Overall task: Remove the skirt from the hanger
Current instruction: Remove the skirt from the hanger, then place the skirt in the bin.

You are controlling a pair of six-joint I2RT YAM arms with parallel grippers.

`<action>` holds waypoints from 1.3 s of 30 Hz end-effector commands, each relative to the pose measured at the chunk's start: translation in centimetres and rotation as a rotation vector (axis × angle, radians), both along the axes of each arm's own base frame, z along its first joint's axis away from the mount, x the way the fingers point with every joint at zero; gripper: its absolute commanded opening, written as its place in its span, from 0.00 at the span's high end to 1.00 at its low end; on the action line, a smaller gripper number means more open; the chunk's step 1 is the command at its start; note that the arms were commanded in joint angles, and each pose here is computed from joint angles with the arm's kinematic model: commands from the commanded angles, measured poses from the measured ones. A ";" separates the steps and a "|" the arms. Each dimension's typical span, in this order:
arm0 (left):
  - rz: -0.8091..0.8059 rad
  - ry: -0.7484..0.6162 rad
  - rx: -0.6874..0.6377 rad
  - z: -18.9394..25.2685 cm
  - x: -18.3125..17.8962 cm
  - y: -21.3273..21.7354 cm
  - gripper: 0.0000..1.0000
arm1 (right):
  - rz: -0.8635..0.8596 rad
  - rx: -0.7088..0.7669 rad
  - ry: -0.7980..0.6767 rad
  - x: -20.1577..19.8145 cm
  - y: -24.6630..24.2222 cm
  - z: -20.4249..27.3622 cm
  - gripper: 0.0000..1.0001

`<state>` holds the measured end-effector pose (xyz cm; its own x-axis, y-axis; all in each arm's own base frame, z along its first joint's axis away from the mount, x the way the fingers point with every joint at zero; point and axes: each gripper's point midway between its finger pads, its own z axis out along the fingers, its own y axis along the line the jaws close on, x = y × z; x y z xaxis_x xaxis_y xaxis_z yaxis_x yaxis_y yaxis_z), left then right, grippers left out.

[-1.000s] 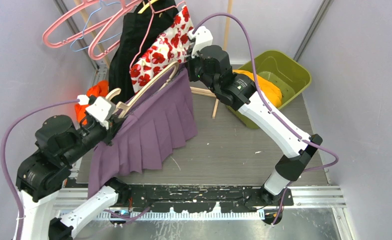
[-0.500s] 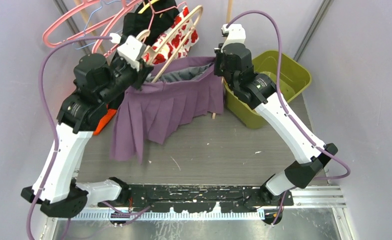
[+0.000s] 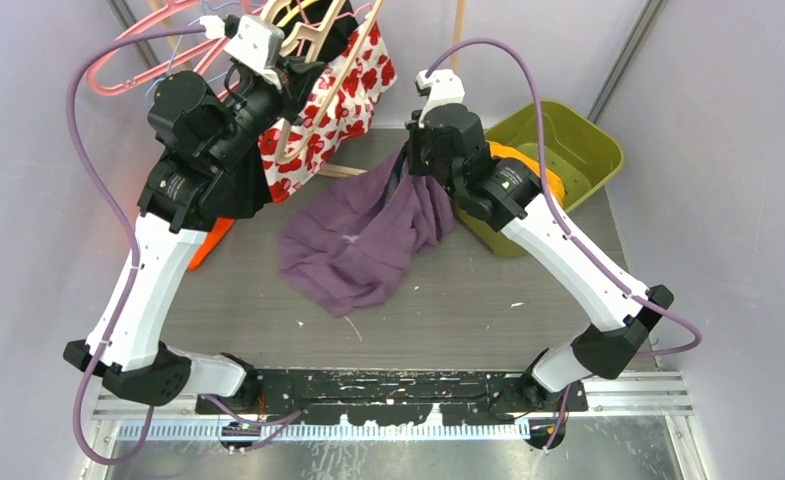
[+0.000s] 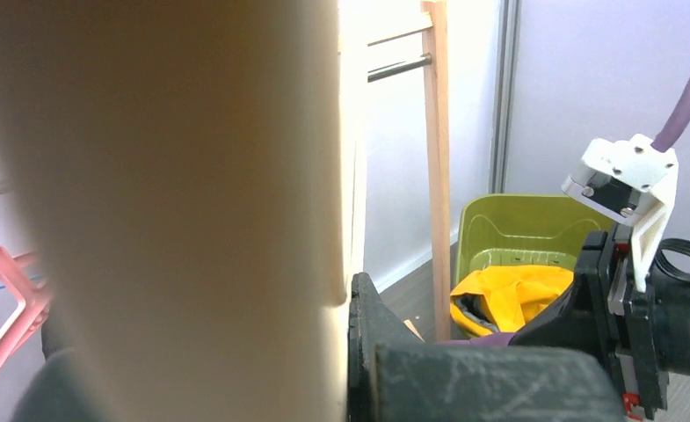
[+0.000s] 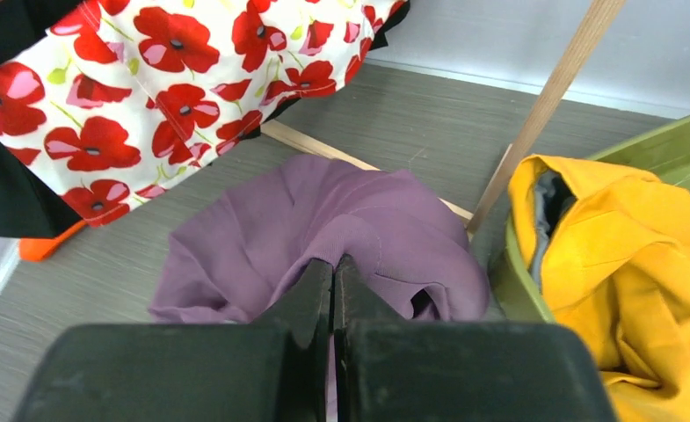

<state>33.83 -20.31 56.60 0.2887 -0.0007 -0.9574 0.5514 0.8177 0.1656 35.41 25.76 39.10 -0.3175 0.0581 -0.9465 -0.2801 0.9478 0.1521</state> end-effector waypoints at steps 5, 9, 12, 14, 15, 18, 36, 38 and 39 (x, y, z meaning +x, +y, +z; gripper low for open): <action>-0.011 -0.059 -0.010 0.7 -5.9 3.0 1.00 | -0.106 0.063 -0.382 -2.2 -6.1 16.7 0.99; 0.067 0.021 0.051 -4.0 -8.1 5.8 1.00 | -0.260 0.103 -0.602 -3.7 -10.8 24.7 0.99; 0.106 0.065 0.113 -6.3 -9.6 7.5 1.00 | -0.372 0.119 -0.730 -5.0 -13.8 28.8 0.99; 0.118 0.093 0.142 -7.3 -10.4 8.2 1.00 | -0.474 0.109 -0.804 -5.5 -15.7 30.5 0.99; 0.122 0.102 0.151 -7.7 -10.8 8.5 1.00 | -0.526 0.078 -0.831 -5.5 -16.5 30.9 0.99; 0.127 0.125 0.159 -8.7 -11.7 9.1 1.00 | -0.645 -0.008 -0.912 -6.0 -18.3 32.4 0.99; 0.099 0.160 0.214 -10.1 -10.5 8.0 1.00 | -1.076 0.116 -1.119 -0.5 -31.7 35.0 0.99; 0.108 0.161 0.224 -10.3 -10.2 8.0 1.00 | -1.100 0.170 -1.118 0.2 -33.4 34.5 0.99; 0.112 0.160 0.229 -10.4 -10.0 8.0 1.00 | -1.104 0.182 -1.120 0.6 -33.9 34.3 0.99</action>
